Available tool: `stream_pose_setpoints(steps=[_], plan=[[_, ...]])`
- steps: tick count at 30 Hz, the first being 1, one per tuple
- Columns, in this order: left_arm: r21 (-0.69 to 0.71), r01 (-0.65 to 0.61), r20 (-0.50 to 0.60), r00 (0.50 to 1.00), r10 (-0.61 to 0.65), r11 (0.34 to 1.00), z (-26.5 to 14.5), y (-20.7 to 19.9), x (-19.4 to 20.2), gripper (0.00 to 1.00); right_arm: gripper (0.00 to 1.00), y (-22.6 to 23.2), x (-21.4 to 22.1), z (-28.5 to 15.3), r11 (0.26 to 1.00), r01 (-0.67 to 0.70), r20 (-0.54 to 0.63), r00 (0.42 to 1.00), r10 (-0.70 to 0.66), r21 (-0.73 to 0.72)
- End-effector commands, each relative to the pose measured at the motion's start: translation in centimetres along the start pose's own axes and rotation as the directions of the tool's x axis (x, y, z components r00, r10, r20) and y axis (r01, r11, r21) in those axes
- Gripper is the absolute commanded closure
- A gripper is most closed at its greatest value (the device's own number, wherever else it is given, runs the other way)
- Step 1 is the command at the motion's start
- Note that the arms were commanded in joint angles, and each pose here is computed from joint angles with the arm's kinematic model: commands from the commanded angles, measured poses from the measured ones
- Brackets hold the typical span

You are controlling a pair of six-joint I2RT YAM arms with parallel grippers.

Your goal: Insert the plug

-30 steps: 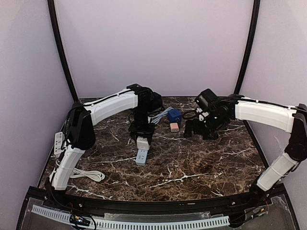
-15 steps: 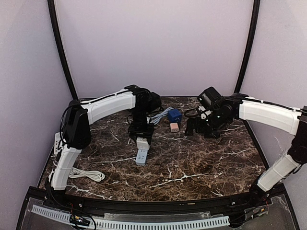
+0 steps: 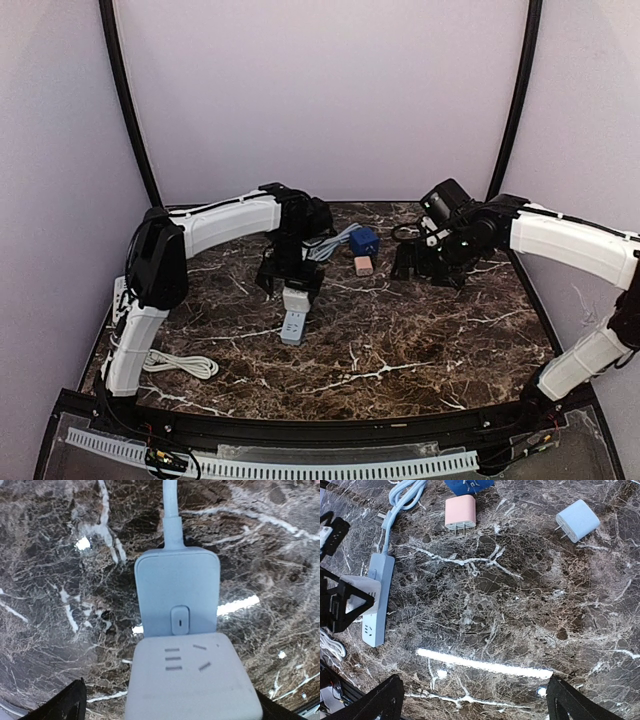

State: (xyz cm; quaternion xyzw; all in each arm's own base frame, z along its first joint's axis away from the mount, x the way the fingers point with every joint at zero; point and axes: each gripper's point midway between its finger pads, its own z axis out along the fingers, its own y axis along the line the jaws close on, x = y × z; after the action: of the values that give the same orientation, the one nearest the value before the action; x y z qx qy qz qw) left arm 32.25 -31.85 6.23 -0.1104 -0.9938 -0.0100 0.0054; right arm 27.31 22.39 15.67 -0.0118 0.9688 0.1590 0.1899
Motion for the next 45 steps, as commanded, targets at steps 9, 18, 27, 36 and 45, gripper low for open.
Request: stream_pose_setpoints(steps=[9,18,27,36,45], plan=[[0.088,-0.004,0.191,0.981,-0.013,0.996,-10.1,1.7,1.5,0.01,0.01,-1.7,-1.1,-0.9,0.996,0.005,0.068,0.998,-0.011,0.087],[0.056,-0.011,0.279,0.96,-0.005,0.998,-13.2,4.1,3.0,0.01,0.01,-1.2,-3.2,-0.1,0.99,0.061,0.104,0.992,-0.074,0.125],[0.0,-0.009,0.334,0.943,0.009,1.0,-15.6,6.4,4.2,0.01,0.01,0.9,-7.5,1.3,0.974,0.173,0.183,0.963,-0.198,0.146],[-0.07,-0.001,0.358,0.933,0.026,0.998,-16.7,8.7,5.5,0.01,0.01,3.6,-10.9,3.4,0.925,0.351,0.247,0.892,-0.377,0.145],[-0.1,0.002,0.36,0.932,0.034,0.995,-16.5,9.4,5.8,0.01,0.01,5.1,-13.4,5.8,0.868,0.465,0.296,0.816,-0.496,0.173]])
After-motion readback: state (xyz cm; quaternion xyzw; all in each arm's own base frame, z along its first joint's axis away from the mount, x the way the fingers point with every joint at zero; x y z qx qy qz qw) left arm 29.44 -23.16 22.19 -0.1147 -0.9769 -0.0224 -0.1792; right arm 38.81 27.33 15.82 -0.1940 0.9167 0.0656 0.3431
